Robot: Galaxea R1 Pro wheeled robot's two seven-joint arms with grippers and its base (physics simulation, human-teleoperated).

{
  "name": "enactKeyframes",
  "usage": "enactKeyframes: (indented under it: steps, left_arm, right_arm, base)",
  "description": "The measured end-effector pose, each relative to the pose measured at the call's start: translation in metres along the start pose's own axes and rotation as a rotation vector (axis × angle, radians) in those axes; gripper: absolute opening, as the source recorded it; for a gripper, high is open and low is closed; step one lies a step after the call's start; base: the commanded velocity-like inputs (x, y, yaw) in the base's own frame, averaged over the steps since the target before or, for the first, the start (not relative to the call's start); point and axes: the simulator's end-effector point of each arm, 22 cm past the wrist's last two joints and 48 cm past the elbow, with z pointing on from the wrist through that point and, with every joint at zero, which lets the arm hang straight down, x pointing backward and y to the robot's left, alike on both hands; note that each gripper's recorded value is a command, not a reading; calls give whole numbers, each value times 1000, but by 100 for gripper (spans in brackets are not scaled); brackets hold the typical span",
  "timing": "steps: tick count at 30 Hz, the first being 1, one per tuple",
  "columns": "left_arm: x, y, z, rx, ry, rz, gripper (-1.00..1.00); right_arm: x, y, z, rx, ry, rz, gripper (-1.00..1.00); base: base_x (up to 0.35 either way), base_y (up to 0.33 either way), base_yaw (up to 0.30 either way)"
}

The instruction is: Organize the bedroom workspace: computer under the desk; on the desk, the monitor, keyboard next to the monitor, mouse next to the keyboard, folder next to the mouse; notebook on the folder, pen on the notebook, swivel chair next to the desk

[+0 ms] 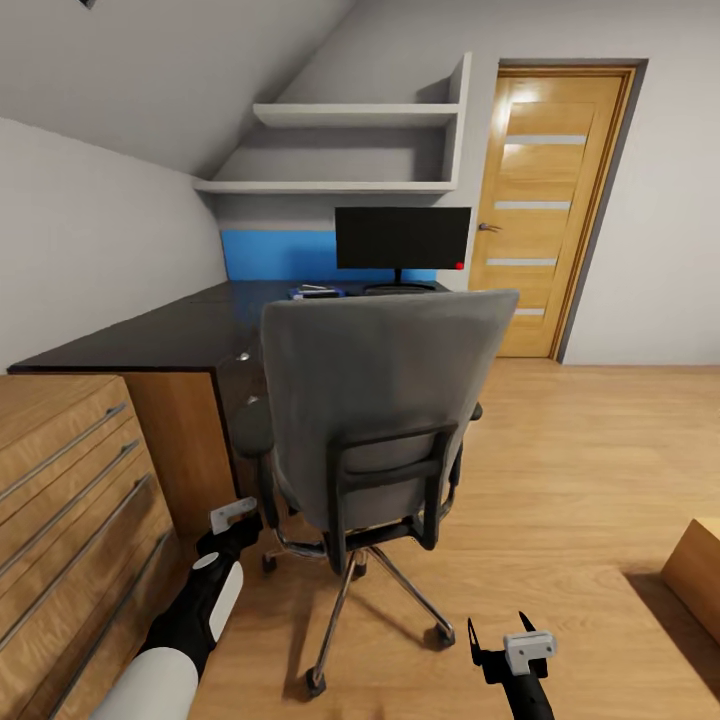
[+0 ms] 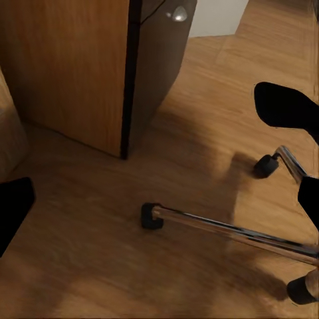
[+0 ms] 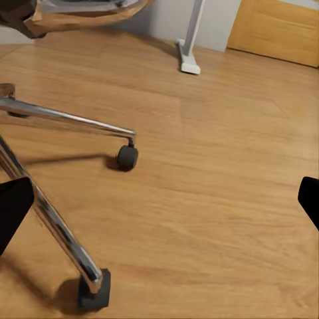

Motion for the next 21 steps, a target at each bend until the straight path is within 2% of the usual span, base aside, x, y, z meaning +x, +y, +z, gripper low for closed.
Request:
enactKeyframes:
  steps: [5, 21]
  left_arm:
    - [0, -1, 0, 2, 1, -2, 100]
    - [17, 0, 1, 0, 34, 4, 100]
  right_arm:
    - [0, 0, 0, 0, 0, 0, 100]
    - [0, 3, 0, 2, 2, 7, 100]
  base:
    - [15, -24, 0]
    - [-195, -1, 0]
